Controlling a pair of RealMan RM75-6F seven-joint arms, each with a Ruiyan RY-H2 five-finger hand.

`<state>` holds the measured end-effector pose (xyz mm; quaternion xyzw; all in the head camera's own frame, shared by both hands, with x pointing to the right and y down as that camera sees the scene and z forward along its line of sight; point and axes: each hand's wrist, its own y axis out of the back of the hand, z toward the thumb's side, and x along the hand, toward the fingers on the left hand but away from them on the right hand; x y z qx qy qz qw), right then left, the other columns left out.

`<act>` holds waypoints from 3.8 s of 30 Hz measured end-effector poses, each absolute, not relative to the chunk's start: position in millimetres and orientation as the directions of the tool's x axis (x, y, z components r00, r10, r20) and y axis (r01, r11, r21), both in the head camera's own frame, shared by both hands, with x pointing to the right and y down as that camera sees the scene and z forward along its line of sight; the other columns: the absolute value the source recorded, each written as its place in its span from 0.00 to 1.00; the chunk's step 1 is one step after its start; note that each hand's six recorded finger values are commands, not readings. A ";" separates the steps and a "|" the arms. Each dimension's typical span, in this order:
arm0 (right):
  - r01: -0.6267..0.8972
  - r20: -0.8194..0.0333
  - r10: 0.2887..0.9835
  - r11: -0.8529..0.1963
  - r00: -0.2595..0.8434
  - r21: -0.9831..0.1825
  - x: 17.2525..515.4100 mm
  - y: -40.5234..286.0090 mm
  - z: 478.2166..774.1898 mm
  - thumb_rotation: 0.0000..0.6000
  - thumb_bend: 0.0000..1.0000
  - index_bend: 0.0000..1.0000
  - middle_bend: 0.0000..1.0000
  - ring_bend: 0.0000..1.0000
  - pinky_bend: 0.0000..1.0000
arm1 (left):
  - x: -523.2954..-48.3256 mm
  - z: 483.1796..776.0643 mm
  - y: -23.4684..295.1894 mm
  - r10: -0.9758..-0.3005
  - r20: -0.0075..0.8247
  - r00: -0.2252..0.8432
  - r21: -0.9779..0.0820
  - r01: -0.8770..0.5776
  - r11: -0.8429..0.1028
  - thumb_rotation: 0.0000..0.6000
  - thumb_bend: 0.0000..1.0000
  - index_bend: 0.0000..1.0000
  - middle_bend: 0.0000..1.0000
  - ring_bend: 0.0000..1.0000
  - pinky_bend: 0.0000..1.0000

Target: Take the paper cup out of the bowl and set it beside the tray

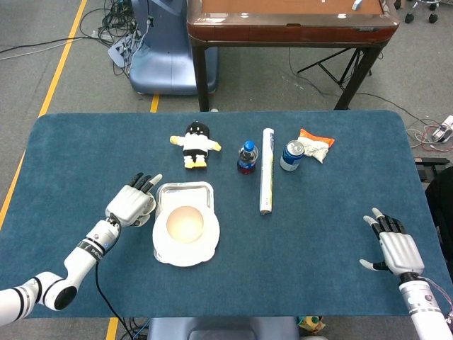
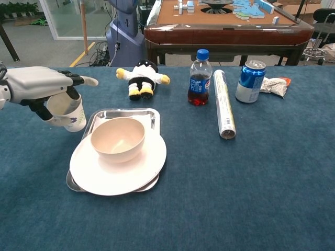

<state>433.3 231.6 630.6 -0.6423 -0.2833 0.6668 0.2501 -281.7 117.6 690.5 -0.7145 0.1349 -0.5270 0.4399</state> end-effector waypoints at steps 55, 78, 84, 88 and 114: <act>0.010 -0.725 0.688 -0.725 -0.020 -0.688 422.0 235.8 634.4 1.00 0.20 0.00 0.00 0.00 0.00 | -302.0 656.7 114.5 -0.672 0.616 0.412 -0.787 0.274 -0.553 1.00 0.32 0.34 0.00 0.00 0.00; 0.008 -0.657 0.753 -0.657 0.037 -0.754 413.1 239.0 604.3 1.00 0.20 0.00 0.00 0.00 0.00 | -381.9 564.6 177.2 -0.839 0.500 0.215 -0.866 0.124 -0.485 1.00 0.32 0.22 0.00 0.00 0.00; -0.006 -0.638 0.768 -0.639 0.061 -0.769 407.7 244.7 596.7 1.00 0.20 0.00 0.00 0.00 0.00 | -420.9 561.0 205.7 -0.861 0.496 0.113 -0.867 0.015 -0.498 1.00 0.32 0.09 0.00 0.00 0.00; -0.015 -0.622 0.779 -0.623 0.075 -0.782 403.2 248.3 591.7 1.00 0.20 0.00 0.00 0.00 0.00 | -443.5 556.4 223.6 -0.881 0.468 0.069 -0.881 -0.042 -0.471 1.00 0.32 0.04 0.00 0.00 0.00; -0.010 -0.570 0.818 -0.571 0.072 -0.821 402.0 254.7 574.6 1.00 0.20 0.00 0.00 0.00 0.00 | -458.8 558.2 241.8 -0.907 0.415 0.069 -0.900 -0.113 -0.421 1.00 0.32 0.03 0.00 0.00 0.00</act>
